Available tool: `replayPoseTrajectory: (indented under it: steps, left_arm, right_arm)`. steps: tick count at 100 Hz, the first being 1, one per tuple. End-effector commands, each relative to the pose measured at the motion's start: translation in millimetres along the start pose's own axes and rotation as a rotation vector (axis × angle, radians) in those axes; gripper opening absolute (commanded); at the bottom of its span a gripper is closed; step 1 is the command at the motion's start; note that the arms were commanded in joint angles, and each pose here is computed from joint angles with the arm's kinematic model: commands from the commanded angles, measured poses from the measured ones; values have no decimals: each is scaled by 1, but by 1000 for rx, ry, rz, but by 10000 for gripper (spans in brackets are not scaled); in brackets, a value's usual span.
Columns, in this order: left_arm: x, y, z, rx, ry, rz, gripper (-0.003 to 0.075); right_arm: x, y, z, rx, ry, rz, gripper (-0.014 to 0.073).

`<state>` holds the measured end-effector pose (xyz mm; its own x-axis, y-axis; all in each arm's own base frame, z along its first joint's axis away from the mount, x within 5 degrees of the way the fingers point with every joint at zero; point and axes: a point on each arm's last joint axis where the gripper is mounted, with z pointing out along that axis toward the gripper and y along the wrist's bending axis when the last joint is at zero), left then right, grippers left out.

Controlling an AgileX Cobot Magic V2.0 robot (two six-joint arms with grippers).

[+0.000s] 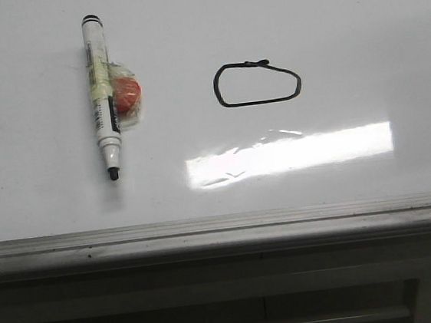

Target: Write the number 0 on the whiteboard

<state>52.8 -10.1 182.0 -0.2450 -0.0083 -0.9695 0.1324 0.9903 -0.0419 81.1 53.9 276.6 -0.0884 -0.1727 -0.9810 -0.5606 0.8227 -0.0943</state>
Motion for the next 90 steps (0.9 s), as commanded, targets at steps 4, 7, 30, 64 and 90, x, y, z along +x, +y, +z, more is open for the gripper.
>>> replayPoseTrajectory:
  steps: [4,7,30,64,90]
  left_arm:
    - [6,1,2,-6,-32,-25,-20]
    - [6,1,2,-6,-32,-25,-20]
    - [6,1,2,-6,-32,-25,-20]
    - [6,1,2,-6,-32,-25,-20]
    - [6,1,2,-7,-32,-26,-20]
  right_arm:
    - [10,-6,3,84,-219,-37,-57]
    - [19,-8,2,116,-201,-31,-57]
    - [69,-10,-18,227,-53,49,-57]
    - [104,-9,-30,302,51,104,-57]
    - [104,-9,-30,302,47,102,-57]
